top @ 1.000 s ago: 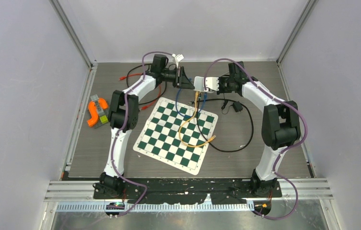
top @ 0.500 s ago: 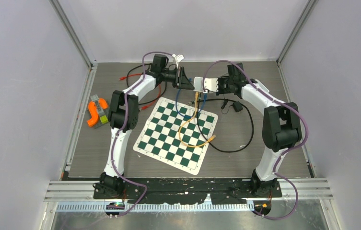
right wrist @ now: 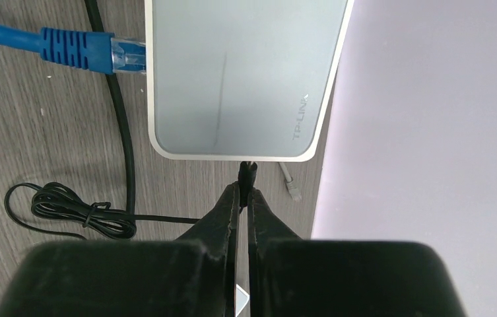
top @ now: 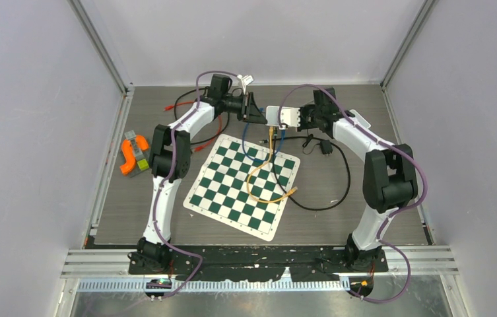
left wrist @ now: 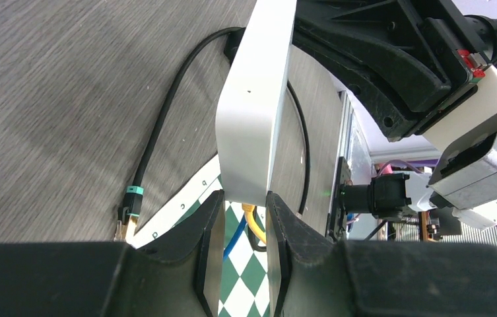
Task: Insert the plug into the switch port
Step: Place the connector at the center of the board.
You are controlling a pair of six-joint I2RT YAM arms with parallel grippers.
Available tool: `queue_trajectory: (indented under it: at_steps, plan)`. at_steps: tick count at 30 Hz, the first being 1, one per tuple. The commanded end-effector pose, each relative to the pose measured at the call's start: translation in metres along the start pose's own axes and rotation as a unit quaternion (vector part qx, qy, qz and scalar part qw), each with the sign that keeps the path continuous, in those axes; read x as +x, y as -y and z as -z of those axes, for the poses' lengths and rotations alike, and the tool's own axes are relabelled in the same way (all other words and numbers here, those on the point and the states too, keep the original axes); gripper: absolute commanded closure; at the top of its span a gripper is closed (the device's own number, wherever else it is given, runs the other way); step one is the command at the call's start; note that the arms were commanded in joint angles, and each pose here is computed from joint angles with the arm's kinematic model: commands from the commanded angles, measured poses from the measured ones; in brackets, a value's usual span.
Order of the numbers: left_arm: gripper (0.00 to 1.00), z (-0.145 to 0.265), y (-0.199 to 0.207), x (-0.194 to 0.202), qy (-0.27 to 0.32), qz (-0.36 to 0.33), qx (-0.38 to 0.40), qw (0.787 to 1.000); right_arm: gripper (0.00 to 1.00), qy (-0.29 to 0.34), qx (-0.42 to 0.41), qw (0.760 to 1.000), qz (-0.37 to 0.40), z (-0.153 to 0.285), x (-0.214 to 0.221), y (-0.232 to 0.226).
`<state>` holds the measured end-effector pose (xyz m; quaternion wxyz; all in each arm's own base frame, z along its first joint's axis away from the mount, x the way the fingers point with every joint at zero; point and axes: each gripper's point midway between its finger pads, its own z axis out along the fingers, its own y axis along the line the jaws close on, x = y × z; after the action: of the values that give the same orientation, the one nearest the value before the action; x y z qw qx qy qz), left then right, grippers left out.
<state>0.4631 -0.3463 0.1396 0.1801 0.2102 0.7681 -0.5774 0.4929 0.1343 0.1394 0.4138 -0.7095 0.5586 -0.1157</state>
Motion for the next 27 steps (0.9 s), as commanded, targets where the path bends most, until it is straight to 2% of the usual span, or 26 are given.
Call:
queue_trajectory:
  at_steps: [1,11,16,27]
  plan:
    - [1.00,0.004,0.036,-0.017,0.005,-0.040,0.027,0.999,0.95,0.034,0.049,0.997,0.052,0.014,-0.030,0.030]
    - [1.00,0.004,0.041,-0.020,0.003,-0.041,0.034,0.999,0.95,0.065,0.063,0.993,0.070,0.007,-0.050,0.036]
    - [1.00,0.004,0.038,-0.016,-0.003,-0.032,0.032,0.999,0.95,0.071,0.075,0.994,0.042,0.014,-0.056,0.044]
    - [1.00,0.007,0.039,-0.023,0.003,-0.029,0.032,0.999,0.95,0.099,0.026,0.992,0.076,0.031,-0.068,0.026]
